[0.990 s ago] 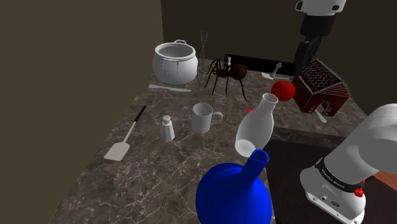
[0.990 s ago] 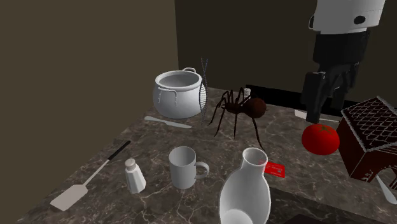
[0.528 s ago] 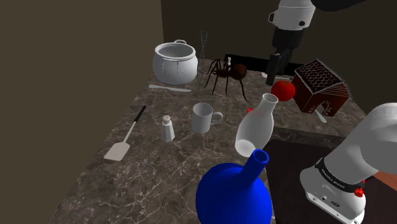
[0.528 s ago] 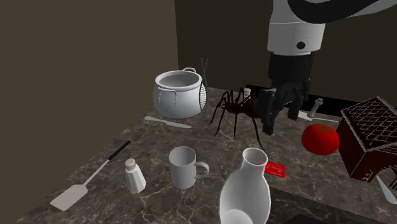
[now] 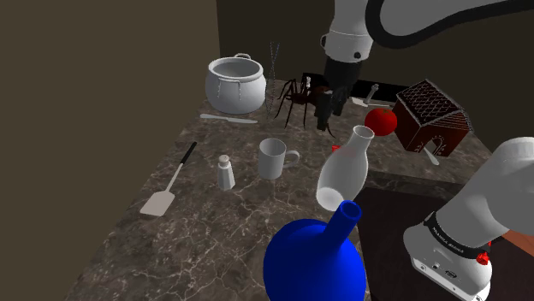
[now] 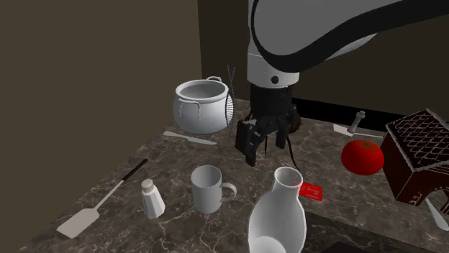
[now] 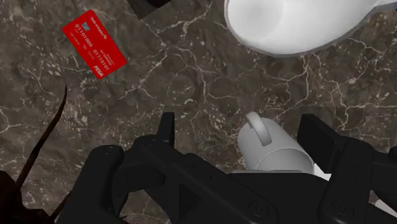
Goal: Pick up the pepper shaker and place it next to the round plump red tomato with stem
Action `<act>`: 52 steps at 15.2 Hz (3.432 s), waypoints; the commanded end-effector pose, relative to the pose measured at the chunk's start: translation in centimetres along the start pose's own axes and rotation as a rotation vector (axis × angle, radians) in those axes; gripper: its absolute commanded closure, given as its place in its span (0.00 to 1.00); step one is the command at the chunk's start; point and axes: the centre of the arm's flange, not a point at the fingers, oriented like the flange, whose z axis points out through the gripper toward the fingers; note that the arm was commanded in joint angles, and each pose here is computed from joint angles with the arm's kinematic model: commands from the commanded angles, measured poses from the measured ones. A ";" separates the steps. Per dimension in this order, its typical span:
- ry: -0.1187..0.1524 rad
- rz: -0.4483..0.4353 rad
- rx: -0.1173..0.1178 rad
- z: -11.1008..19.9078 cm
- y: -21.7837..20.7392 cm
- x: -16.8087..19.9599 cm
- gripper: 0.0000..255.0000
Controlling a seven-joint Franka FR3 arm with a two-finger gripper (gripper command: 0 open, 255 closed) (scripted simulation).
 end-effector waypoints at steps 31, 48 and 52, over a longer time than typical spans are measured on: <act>0.152 -0.151 0.034 11.7 -21.0 15.7 0.00; 0.152 -0.151 0.034 10.6 -21.1 15.6 1.00; 0.152 -0.151 0.034 8.5 -21.1 15.4 1.00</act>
